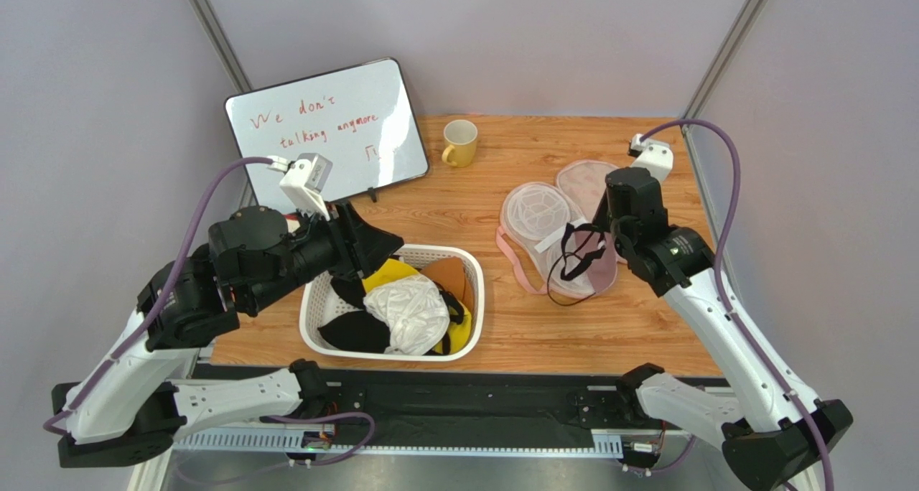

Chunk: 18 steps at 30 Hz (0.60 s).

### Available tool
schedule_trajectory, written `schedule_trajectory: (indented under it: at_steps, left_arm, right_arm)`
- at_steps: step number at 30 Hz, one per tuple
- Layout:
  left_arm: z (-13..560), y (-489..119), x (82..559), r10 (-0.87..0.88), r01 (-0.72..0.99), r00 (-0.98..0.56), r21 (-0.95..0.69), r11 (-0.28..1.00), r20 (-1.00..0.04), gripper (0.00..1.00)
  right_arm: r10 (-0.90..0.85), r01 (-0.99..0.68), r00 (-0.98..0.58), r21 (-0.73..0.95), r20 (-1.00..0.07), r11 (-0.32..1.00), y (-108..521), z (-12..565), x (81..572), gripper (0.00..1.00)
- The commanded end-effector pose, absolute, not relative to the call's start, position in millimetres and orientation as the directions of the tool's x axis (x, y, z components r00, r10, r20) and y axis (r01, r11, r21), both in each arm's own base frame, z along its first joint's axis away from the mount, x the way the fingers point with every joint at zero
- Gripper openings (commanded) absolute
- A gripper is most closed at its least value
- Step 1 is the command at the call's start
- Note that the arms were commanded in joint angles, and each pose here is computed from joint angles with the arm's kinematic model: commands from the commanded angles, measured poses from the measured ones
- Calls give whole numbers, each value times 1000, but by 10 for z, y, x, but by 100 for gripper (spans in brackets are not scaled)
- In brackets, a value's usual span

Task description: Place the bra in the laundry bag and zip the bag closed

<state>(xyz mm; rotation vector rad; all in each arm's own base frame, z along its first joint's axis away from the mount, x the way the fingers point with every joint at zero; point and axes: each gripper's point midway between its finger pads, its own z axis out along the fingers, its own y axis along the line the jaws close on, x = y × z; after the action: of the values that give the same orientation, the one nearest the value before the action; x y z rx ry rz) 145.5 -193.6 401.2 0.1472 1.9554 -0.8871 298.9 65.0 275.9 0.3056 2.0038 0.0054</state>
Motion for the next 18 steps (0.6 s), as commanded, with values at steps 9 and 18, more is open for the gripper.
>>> schedule_trajectory:
  at_steps: [9, 18]
  left_arm:
    - [4007, -2024, 1459, -232, 475, -535, -516, 713, -813, 49]
    - [3993, -2028, 1459, -223, 478, -534, -509, 716, -815, 49]
  right_arm:
    - [213, 236, -403, 124, -890, 964, 628, 2692, 3138, 0]
    - [138, 368, -345, 2, -928, 930, 274, 3038, 3195, 0]
